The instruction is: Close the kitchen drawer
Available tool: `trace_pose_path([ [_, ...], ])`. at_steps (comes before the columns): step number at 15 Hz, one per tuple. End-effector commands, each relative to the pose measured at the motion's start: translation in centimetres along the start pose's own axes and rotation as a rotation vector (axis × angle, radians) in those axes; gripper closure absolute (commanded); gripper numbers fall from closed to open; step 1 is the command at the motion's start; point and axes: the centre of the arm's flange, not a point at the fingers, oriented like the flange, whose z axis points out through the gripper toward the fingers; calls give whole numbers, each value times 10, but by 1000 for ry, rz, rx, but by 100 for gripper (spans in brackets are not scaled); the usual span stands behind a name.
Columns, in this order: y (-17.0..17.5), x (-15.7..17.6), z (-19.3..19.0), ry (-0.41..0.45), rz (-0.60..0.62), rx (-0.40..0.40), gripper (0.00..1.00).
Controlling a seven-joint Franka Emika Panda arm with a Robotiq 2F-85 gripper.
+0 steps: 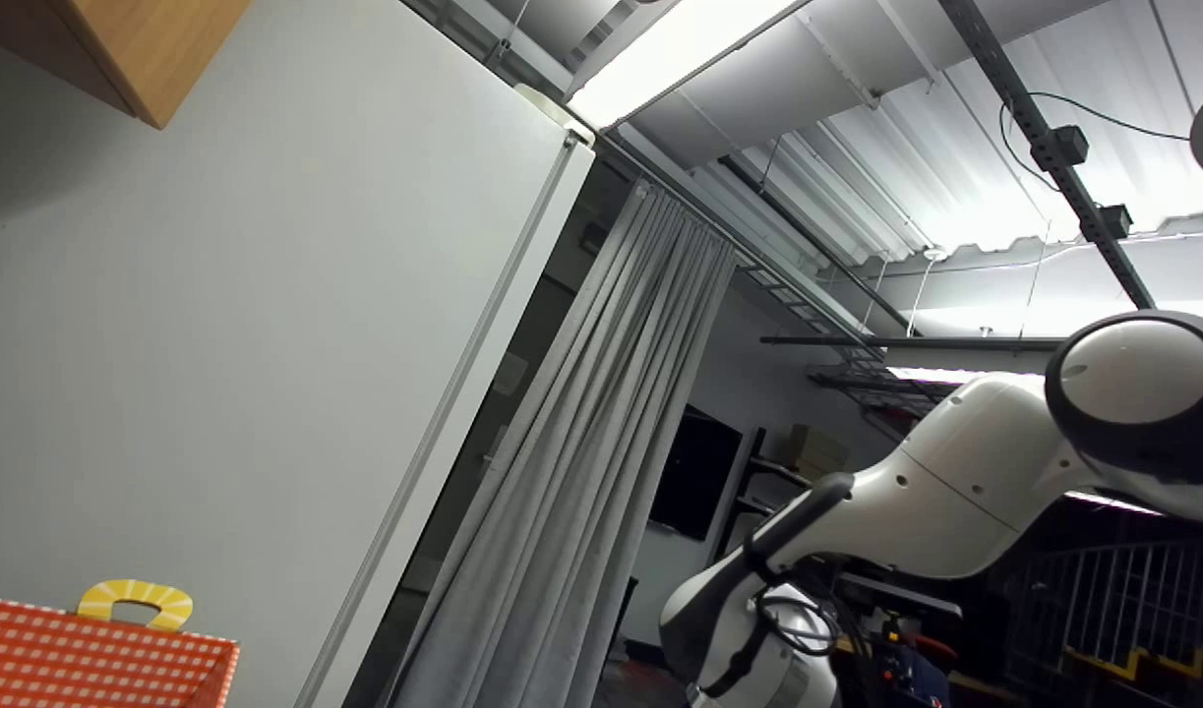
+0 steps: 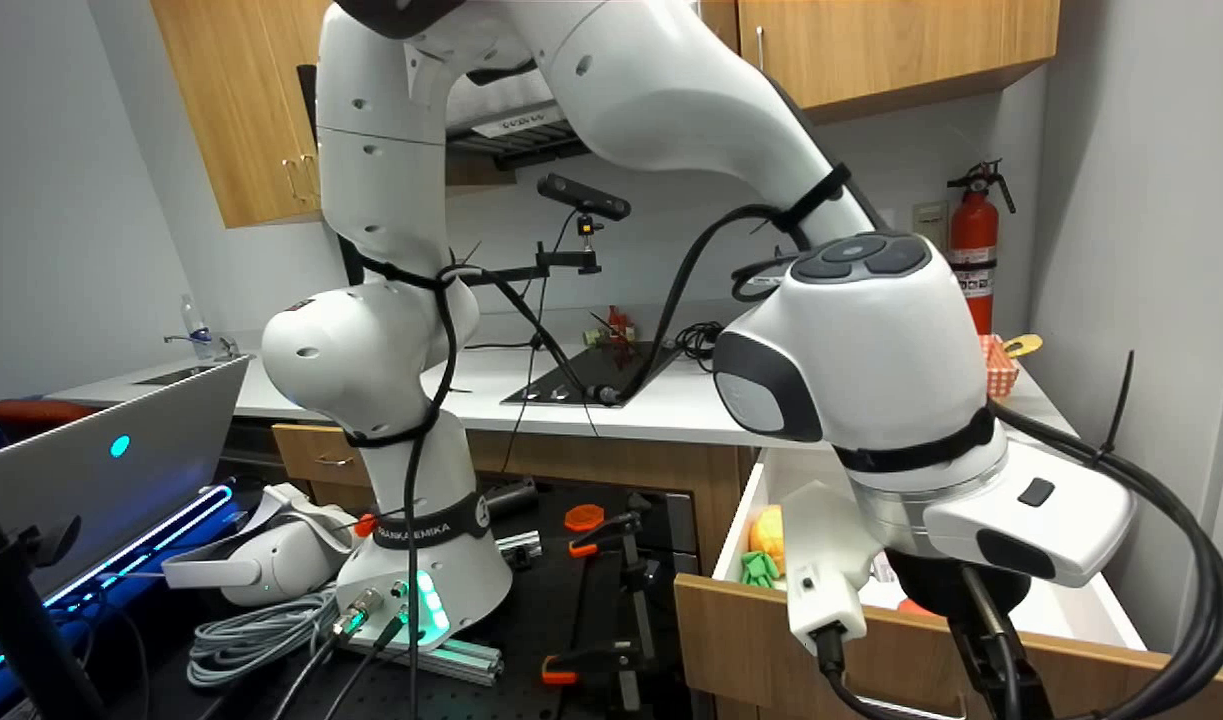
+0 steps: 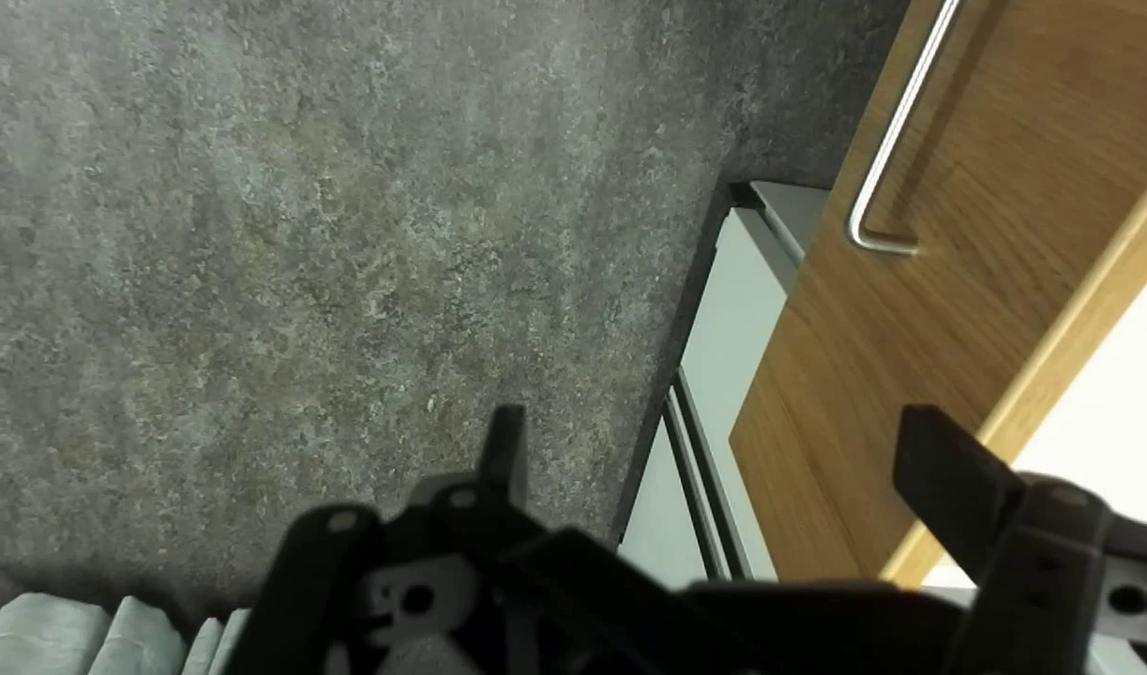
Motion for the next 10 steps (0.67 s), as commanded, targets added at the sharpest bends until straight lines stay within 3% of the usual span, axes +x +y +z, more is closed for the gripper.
trace_pose_path([
  [1, 3, 6, 35, 28, 7, 3, 0],
  [3, 3, 7, 45, 25, 19, 4, 2],
  [5, 4, 7, 55, 22, 28, 8, 27],
  [10, -3, 6, 75, 35, 29, 30, 66],
])
